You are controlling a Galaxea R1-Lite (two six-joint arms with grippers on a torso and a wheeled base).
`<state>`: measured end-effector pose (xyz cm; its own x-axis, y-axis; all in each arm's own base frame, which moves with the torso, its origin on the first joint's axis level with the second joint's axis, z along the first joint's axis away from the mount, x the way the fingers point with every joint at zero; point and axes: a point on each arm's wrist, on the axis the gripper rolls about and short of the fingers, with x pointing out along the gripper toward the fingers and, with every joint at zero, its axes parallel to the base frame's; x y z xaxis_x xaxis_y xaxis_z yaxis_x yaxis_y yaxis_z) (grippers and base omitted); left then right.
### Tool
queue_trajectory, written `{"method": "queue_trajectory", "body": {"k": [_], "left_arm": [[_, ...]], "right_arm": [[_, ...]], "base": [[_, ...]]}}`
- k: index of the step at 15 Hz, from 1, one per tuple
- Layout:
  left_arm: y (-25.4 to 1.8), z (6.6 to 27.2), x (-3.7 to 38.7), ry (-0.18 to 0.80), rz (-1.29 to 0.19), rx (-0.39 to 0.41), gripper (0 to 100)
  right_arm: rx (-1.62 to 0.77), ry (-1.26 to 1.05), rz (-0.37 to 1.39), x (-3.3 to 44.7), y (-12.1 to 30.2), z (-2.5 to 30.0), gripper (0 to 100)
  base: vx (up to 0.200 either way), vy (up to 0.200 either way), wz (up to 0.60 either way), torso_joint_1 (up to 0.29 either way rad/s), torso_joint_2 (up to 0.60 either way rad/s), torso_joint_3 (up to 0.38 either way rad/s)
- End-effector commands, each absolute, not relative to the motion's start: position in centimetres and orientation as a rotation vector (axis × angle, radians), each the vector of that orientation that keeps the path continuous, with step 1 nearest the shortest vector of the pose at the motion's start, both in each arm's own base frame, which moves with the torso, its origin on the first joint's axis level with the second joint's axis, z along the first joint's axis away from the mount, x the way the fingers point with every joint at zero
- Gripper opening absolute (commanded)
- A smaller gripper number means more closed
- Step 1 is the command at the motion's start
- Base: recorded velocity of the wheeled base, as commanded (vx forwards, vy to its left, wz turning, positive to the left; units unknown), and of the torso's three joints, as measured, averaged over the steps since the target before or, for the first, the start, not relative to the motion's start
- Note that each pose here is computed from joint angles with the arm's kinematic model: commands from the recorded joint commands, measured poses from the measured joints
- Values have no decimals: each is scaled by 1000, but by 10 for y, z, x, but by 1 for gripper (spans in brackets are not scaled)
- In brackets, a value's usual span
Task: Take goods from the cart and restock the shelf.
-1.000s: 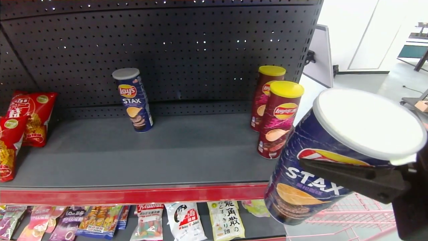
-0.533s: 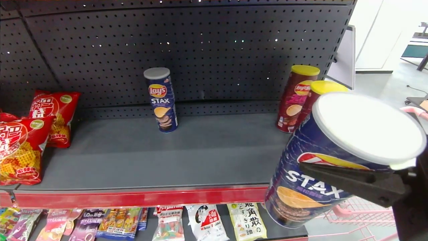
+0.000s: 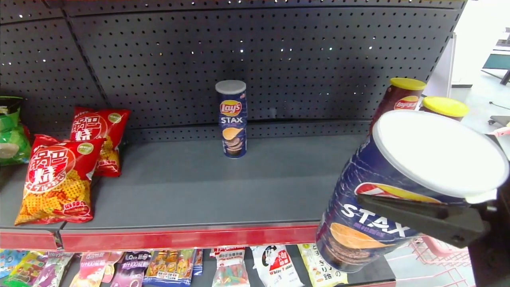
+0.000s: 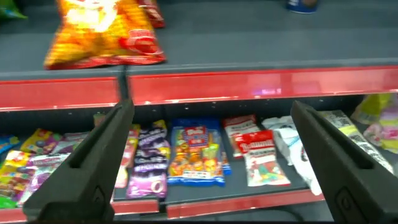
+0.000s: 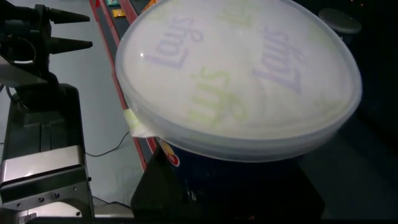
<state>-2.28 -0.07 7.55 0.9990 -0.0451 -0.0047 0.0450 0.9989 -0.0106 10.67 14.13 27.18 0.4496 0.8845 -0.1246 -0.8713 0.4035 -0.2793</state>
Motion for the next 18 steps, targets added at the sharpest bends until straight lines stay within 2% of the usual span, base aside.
{"method": "queue_trajectory", "body": {"k": [1,4,18], "left_arm": [[-1,76,-23,6,-44,-11,100],[-1,76,-23,6,-44,-9,100],[-1,75,-23,5,-44,-8,100]], "right_arm": [[-326,-42,1111,107,142,271,0],[-329,-34,1112,107,141,268,0],[-331,-24,1111,100,132,261,0]], "base": [[0,200,0,2,7,2],[0,200,0,2,2,1],[0,0,0,0,0,0]]}}
